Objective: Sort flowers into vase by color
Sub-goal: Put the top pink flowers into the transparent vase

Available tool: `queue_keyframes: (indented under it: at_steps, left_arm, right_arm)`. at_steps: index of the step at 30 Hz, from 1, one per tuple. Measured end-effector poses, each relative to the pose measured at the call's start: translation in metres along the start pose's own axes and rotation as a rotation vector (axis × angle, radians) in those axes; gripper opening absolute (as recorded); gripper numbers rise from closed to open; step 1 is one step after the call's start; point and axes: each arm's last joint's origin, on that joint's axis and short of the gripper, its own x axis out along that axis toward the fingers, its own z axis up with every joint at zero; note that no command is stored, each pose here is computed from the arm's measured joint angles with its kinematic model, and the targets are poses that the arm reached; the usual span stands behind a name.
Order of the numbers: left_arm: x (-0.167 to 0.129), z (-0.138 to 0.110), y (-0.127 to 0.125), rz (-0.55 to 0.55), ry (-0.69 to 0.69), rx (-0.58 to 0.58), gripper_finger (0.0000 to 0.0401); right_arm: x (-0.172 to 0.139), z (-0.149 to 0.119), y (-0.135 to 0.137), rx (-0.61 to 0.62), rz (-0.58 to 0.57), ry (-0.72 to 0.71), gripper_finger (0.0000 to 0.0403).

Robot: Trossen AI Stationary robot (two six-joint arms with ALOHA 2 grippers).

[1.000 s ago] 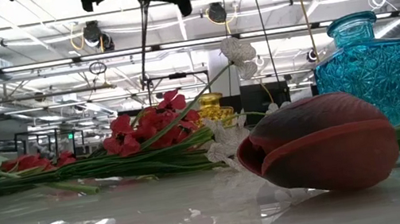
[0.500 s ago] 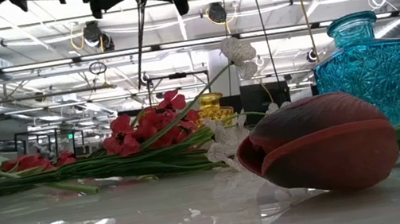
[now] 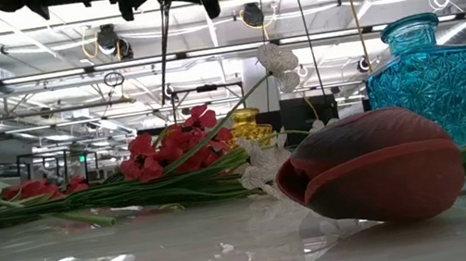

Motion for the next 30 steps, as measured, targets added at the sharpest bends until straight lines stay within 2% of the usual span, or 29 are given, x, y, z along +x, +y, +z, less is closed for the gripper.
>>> queue_keyframes:
  at_steps: [8,12,17,19,22,30]
  left_arm:
    - [0.0,0.0,0.0,-0.006,-0.002,0.005,0.0102]
    - [0.0,0.0,0.0,-0.006,-0.001,0.005,0.0074]
    - [-0.001,0.0,0.006,0.041,-0.001,0.002,0.0027]
    - [-0.002,0.0,0.009,0.043,0.0,0.001,0.0012]
    - [-0.005,0.0,0.016,0.055,0.001,-0.019,0.0011]
    - [-0.027,0.015,0.031,0.042,-0.051,-0.051,0.0007]
  right_arm:
    - [0.0,0.0,0.0,0.0,-0.003,-0.001,0.0022]
    - [0.0,0.0,0.0,0.0,-0.002,0.001,0.0023]
    - [0.0,0.0,-0.001,0.003,-0.051,-0.002,0.0037]
    - [0.0,0.0,-0.002,0.0,-0.056,-0.001,0.0056]
    - [-0.002,0.0,-0.002,0.001,-0.066,0.006,0.0096]
    - [-0.024,0.005,-0.001,-0.015,-0.217,0.101,0.0224]
